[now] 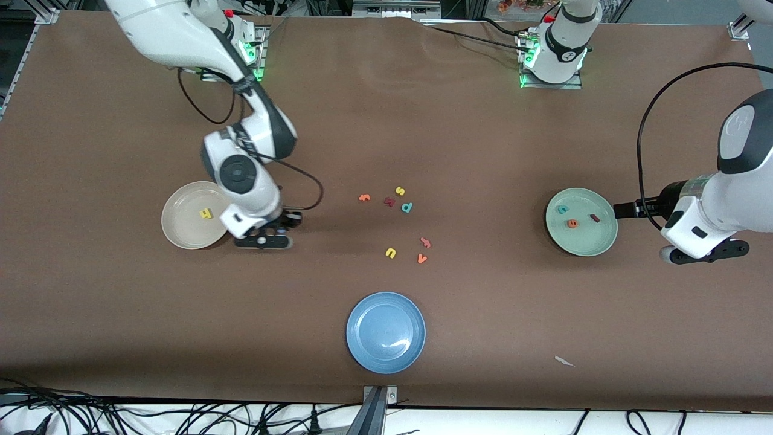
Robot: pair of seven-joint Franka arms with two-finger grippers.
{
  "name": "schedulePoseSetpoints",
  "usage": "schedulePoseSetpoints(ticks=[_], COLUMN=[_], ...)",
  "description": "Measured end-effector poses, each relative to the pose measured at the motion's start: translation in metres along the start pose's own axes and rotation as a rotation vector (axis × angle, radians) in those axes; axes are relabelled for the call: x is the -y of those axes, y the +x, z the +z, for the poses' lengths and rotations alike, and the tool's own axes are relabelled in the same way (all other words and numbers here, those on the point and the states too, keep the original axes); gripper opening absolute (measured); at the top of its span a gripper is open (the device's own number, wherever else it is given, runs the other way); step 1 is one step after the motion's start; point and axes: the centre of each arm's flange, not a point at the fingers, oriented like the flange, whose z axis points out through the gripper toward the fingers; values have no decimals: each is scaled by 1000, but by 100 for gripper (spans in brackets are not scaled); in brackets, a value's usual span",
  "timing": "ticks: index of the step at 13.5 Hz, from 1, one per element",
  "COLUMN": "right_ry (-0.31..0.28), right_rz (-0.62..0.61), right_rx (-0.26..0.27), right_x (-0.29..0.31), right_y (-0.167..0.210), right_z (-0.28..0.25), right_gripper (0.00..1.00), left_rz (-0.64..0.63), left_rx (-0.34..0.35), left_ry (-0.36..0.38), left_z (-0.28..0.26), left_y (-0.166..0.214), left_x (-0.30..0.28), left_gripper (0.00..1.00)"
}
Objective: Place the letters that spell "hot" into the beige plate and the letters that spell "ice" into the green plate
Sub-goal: 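Release the orange letter on the green plate while the right gripper carries the ring, then drop the blue ring on the beige plate while the left gripper retracts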
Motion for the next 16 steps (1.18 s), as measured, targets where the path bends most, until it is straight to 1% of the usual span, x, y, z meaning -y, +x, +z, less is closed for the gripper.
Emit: schedulePoseSetpoints(ticks=[2,3,4,7,8,9,10,11,12,13,15,16], right_ry=[-17,-23,-28,-28,-28,-28,-28,-27,-22,-7,32,40], right_rz=[-84,-116,-137,-173,-180,-181,-182,-184,-183,-176,-155,-138], right_rx=[40,64,86,137,151,159,161,161,161,159,142,132], right_x=[-57,-79,-99,-138,-144,-147,-147,-146,-144,-141,-126,-113], right_y=[-11,-19,-26,-51,-59,-63,-65,-65,-65,-66,-65,-66], right_z=[-14,-19,-23,-20,-16,-14,-14,-14,-13,-12,-11,-11], right_gripper=[30,30,35,37,41,42,52,59,59,61,61,61], left_rz=[35,49,50,1,-10,-13,-12,-9,-8,-6,7,10], left_rx=[4,1,-5,-9,-22,-39,-62,-87,-107,-116,-126,-141], left_ry=[12,-2,-31,-128,-147,-155,-158,-160,-160,-159,-156,-157], left_z=[-2,-5,-12,-33,-41,-50,-58,-64,-67,-66,-63,-63], left_y=[0,2,3,2,-1,-5,-10,-14,-17,-20,-24,-24], left_x=[-5,-4,-2,18,23,25,24,22,20,19,19,20], left_gripper=[100,100,100,100,100,99,98,98,97,94,92,95])
